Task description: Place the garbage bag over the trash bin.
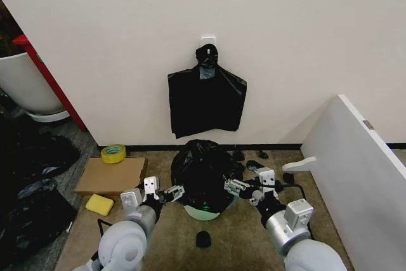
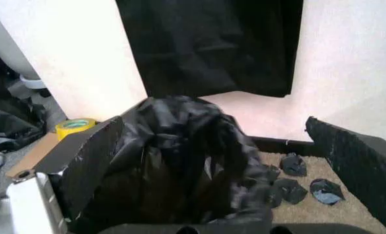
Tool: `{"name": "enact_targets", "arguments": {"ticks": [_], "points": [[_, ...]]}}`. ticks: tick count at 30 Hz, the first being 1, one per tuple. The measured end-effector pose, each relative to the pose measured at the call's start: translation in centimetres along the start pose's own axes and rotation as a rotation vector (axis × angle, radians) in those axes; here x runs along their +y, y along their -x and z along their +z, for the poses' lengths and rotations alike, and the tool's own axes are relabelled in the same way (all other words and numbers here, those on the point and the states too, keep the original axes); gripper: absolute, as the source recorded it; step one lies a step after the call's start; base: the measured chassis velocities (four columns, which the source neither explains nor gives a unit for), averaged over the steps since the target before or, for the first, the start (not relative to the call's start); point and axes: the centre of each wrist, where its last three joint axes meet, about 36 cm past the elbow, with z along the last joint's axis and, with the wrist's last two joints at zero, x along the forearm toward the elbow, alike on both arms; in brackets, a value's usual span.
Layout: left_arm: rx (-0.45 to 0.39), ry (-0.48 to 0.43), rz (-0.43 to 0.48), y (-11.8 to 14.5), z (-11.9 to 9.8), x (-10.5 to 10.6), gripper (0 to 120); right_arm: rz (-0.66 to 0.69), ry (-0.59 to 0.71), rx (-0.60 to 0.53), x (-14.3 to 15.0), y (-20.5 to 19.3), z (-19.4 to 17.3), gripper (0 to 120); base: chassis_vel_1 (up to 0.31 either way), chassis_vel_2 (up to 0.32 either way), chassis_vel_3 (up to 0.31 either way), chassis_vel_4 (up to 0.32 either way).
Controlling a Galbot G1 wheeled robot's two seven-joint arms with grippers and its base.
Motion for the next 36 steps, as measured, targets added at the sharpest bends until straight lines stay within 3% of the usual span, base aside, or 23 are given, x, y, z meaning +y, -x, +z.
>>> {"name": "enact_targets", "arguments": {"ticks": [8, 17, 22, 25, 27, 29, 32, 36], "points": [[-0.186, -0.067, 0.204, 1.0, 2.0, 0.4, 100, -0.012, 0.012, -0.001, 0.5, -0.3, 0.0, 100, 0.000, 0.000, 0.000, 0.000], [-0.290, -0.081, 0.246, 0.0, 1.9, 0.4, 100, -0.007, 0.017, 0.001, 0.7, -0.5, 0.2, 100, 0.000, 0.000, 0.000, 0.000], [-0.389, 0.006, 0.220, -1.1, 2.1, 0.7, 100, 0.007, 0.017, -0.034, 0.6, -0.6, 0.4, 100, 0.000, 0.000, 0.000, 0.000], [-0.588, 0.117, 0.149, -3.5, 2.6, 1.3, 100, 0.066, -0.005, -0.204, 0.0, 0.0, 3.1, 100, 0.000, 0.000, 0.000, 0.000], [-0.598, 0.121, 0.145, -3.6, 2.7, 1.4, 100, 0.071, -0.006, -0.213, 0.0, 0.0, 3.3, 100, 0.000, 0.000, 0.000, 0.000], [-0.693, 0.175, 0.089, -5.2, 3.4, 1.9, 100, 0.121, -0.053, -0.326, -0.5, 0.6, 6.2, 100, 0.000, 0.000, 0.000, 0.000], [-0.766, 0.198, 0.036, -6.6, 3.8, 2.3, 100, 0.176, -0.132, -0.407, -1.2, 0.8, 8.8, 100, 0.000, 0.000, 0.000, 0.000], [-0.810, 0.212, -0.012, -7.8, 4.5, 2.6, 100, 0.218, -0.190, -0.446, -1.9, 0.2, 10.6, 100, 0.000, 0.000, 0.000, 0.000]]}}
